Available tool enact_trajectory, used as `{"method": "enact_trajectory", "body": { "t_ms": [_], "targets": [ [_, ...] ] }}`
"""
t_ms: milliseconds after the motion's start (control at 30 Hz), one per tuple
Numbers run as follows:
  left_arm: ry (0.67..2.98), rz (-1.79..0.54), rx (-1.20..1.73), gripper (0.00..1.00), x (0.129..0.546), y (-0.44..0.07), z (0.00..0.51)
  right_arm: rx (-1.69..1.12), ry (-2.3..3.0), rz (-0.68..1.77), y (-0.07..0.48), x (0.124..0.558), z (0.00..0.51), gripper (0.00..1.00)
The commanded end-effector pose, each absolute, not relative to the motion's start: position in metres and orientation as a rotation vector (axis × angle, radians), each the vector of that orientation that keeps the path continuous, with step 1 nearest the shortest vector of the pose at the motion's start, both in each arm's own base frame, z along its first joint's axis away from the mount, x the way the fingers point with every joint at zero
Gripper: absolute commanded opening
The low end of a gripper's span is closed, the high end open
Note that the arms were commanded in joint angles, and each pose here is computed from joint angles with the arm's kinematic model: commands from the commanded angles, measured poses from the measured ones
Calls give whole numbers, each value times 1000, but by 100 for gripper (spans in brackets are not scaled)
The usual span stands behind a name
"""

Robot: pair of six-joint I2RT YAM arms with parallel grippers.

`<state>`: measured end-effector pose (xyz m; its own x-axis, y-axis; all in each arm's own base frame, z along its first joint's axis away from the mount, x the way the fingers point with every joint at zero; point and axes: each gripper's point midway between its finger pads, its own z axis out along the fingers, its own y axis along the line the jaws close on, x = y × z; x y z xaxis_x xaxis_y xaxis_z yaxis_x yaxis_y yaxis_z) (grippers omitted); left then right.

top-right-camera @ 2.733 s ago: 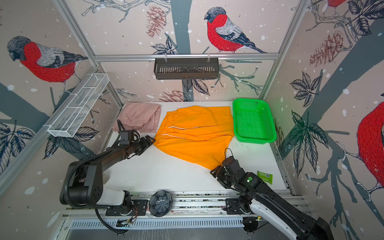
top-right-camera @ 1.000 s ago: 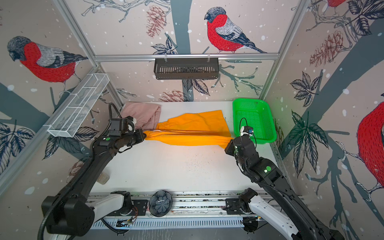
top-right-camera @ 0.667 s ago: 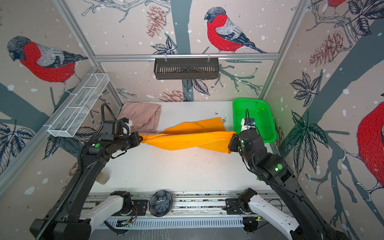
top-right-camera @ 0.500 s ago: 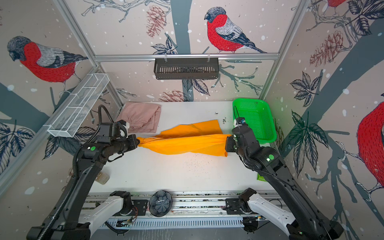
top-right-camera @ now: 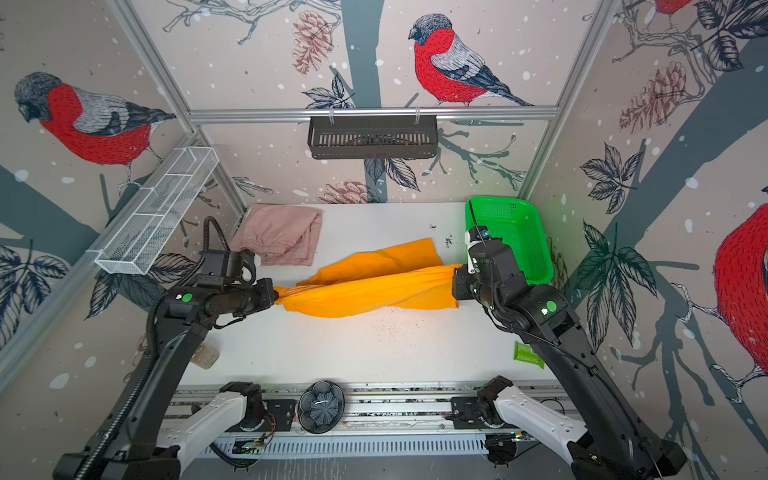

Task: Fold and stack the shorts

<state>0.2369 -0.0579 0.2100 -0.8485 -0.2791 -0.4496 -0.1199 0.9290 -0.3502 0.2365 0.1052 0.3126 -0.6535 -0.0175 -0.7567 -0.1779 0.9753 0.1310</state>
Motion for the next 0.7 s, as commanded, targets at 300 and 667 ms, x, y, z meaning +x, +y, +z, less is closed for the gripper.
{"method": "enact_trajectory", "body": {
  "t_ms": [300,667],
  "targets": [
    [2544,-368,-242,0,283,-57,197,-147,2229,116,90,321,304,0],
    [2622,-373,-260,0,319,-63,151,-179,2411,65,83,389,234,0]
  ]
}}
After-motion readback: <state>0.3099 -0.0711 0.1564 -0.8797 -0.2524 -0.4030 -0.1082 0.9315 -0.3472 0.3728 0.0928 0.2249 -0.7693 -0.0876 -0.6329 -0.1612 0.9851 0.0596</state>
